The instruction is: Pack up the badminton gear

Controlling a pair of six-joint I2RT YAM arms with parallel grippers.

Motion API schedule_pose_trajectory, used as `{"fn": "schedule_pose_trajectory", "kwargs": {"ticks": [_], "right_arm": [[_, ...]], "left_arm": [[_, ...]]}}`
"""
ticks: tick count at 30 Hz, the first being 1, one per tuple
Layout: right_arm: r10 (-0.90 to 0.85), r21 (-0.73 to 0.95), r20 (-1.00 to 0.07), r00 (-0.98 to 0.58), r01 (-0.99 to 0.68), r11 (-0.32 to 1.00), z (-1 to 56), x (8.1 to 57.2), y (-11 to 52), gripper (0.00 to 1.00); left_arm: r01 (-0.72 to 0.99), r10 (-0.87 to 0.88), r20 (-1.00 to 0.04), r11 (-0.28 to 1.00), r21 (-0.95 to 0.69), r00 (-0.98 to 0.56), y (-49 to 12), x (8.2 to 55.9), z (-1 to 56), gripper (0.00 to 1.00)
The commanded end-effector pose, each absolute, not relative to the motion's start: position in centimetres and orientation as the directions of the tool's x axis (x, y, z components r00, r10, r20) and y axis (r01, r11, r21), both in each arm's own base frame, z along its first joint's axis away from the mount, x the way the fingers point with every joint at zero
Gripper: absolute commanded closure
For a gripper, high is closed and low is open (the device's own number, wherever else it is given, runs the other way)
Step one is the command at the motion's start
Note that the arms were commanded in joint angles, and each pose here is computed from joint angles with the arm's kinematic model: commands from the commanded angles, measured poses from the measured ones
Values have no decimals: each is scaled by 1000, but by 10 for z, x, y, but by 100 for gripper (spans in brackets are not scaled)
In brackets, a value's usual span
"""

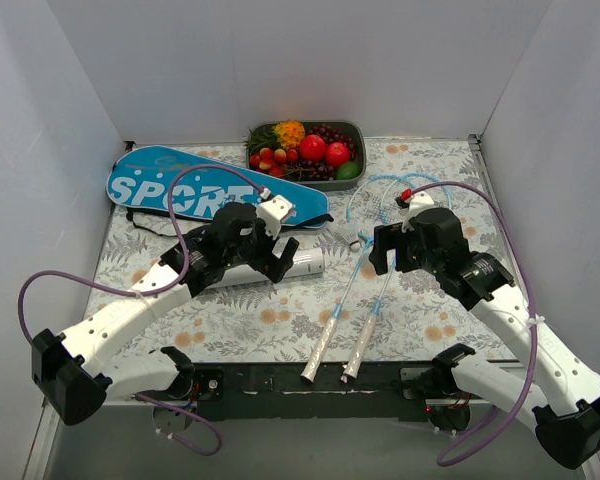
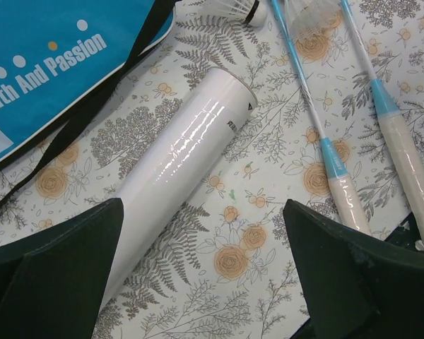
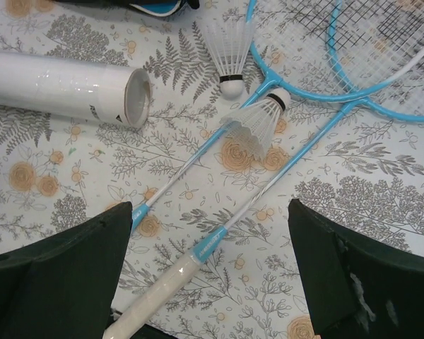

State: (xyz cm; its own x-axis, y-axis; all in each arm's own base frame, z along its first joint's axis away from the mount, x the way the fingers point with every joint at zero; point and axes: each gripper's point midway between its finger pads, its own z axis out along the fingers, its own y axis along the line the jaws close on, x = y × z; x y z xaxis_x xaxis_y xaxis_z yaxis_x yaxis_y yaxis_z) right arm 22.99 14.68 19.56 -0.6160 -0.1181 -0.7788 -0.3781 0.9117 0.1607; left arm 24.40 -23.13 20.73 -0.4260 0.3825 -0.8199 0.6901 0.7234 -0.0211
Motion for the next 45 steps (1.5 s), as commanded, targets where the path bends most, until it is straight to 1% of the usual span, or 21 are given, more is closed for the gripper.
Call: {"fn": "schedule_pose_trajectory", "kwargs": {"ticks": [1, 6, 8, 10, 14, 18, 19, 22, 28, 32, 37, 45], "right_arm": [[-125, 102, -820, -558, -357, 928, 219, 239, 137, 2], [-180, 106, -804, -567, -435, 894, 210, 224, 142, 2], [-184, 122, -799, -573, -453, 883, 206, 218, 144, 2], [-202, 141, -785, -585, -487, 862, 196, 209, 147, 2], [-204, 163, -788, -581, -516, 841, 195, 198, 148, 2], [-192, 198, -789, -584, -537, 820, 198, 189, 153, 2], [-192, 215, -785, -589, -550, 807, 198, 186, 156, 2], [-187, 235, -776, -603, -551, 801, 194, 182, 157, 2], [-187, 261, -762, -620, -558, 788, 189, 172, 158, 2], [-176, 272, -765, -619, -559, 784, 190, 169, 158, 2], [-172, 288, -760, -627, -562, 775, 189, 166, 160, 2], [-171, 315, -746, -643, -568, 760, 184, 162, 164, 2]], "left_arm": [[715, 404, -834, 699, 17, -375, -236, 249, 213, 2], [721, 451, -816, 690, 61, -363, -237, 257, 199, 2], [711, 500, -795, 691, 129, -342, -230, 266, 193, 2], [719, 537, -781, 674, 171, -318, -229, 270, 192, 2], [745, 608, -740, 628, 226, -287, -228, 276, 177, 2], [790, 663, -689, 574, 216, -294, -230, 276, 151, 2], [823, 660, -695, 540, 175, -285, -237, 271, 148, 2], [853, 682, -677, 498, 154, -276, -239, 270, 134, 2], [861, 668, -678, 498, 102, -307, -230, 280, 116, 2], [868, 651, -677, 495, 35, -343, -226, 281, 103, 2], [867, 668, -646, 498, 19, -369, -221, 280, 79, 2], [880, 679, -634, 474, -4, -369, -224, 279, 55, 2]]}}
